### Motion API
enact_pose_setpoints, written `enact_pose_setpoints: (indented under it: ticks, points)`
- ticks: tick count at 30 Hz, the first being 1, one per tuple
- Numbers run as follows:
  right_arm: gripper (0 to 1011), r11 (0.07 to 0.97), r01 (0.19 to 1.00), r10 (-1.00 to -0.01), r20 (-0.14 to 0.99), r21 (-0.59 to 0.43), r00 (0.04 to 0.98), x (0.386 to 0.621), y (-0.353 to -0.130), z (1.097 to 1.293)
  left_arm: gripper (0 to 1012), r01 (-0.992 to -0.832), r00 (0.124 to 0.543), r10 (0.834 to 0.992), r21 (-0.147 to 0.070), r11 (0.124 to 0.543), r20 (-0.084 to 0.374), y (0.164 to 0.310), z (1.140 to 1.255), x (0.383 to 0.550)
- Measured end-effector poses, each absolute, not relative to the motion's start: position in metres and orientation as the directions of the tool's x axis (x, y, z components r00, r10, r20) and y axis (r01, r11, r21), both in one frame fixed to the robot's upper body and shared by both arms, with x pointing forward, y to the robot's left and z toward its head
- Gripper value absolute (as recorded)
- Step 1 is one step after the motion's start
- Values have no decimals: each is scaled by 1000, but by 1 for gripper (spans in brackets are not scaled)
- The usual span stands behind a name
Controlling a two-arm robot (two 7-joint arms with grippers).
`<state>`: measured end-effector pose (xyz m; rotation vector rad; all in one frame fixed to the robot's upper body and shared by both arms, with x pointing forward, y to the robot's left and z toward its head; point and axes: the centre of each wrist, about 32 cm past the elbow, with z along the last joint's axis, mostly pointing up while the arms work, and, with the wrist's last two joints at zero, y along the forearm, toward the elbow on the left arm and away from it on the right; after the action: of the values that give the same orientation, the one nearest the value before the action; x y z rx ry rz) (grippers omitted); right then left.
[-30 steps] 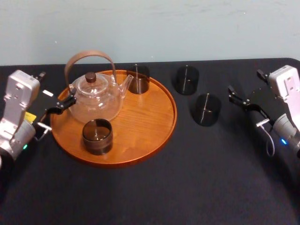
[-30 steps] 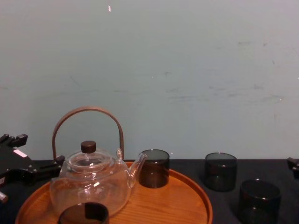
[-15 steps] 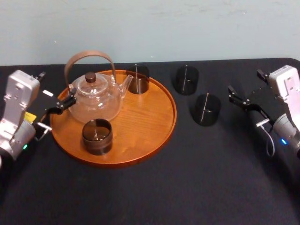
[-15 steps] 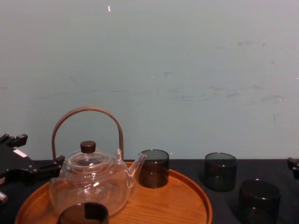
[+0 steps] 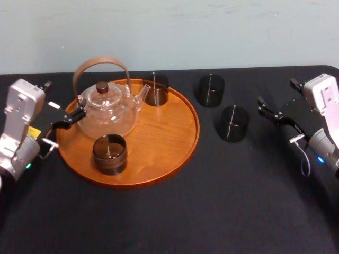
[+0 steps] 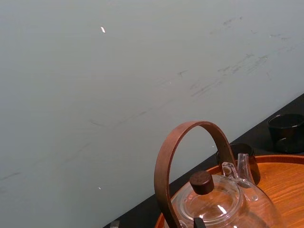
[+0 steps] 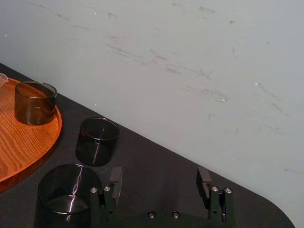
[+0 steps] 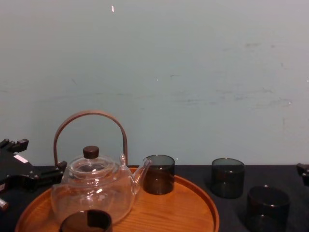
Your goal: Pick up the glass from the table and place it on the tray.
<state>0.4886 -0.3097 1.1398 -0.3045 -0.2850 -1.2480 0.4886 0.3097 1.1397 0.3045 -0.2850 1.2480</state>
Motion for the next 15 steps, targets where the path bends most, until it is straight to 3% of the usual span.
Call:
enact_pose_setpoints:
  ticks: [15]
  points:
    - [1002,287,955,-880,374,-70,292,489,-310,1140,1010,-955,292,880,70,287,374,310,1140,489]
